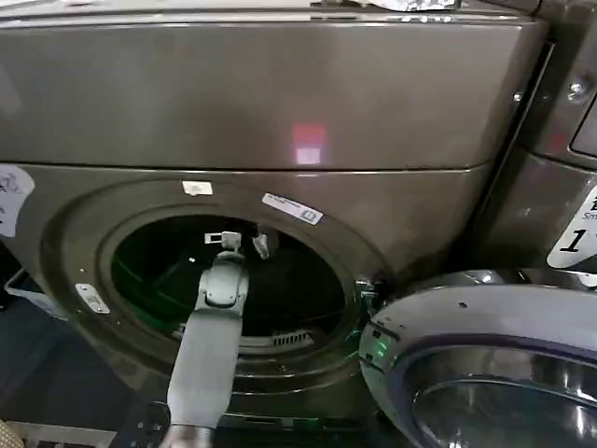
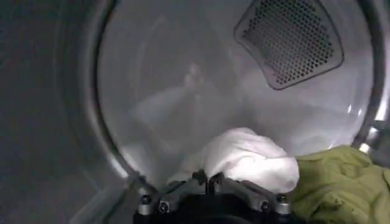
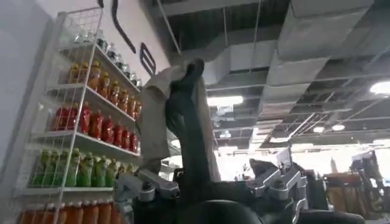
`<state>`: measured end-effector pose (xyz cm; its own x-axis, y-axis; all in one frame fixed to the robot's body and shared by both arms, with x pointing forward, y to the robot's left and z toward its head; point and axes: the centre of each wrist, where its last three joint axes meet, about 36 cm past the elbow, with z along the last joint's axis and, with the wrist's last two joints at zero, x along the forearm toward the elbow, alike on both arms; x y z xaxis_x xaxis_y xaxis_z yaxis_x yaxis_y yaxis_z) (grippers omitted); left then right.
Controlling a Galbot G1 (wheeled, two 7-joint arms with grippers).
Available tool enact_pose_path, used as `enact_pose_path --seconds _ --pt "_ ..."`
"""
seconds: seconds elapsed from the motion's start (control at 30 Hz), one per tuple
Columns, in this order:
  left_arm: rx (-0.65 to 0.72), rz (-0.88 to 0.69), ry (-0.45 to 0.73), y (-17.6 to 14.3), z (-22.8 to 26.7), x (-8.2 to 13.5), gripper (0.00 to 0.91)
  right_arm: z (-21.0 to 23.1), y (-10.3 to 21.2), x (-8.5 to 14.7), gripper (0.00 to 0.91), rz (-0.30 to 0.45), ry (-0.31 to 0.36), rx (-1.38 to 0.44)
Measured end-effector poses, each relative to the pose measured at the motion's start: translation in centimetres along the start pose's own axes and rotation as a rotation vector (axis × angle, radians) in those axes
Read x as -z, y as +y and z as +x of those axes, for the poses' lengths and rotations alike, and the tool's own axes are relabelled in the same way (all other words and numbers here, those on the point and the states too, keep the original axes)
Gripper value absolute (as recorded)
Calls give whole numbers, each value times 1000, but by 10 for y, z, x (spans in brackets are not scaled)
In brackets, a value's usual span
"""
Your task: Grasp the clothes from the dryer.
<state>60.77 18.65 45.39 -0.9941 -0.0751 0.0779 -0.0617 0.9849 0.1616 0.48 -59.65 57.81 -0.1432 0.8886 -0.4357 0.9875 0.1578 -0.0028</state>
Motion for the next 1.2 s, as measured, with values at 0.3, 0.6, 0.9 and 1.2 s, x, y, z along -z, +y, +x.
enact_pose_path --seconds 0.3,0.6,0.9,1.2 --pt "4 14 1 0 3 1 0 0 1 1 907 0 -7 5" --pt "0 19 5 -1 4 -1 0 1 1 0 907 -1 -9 4" --pt "-8 23 6 -1 6 -2 0 1 0 0 907 -1 -13 5" --pt "-11 29 -1 0 6 0 0 3 3 12 907 -4 -16 10"
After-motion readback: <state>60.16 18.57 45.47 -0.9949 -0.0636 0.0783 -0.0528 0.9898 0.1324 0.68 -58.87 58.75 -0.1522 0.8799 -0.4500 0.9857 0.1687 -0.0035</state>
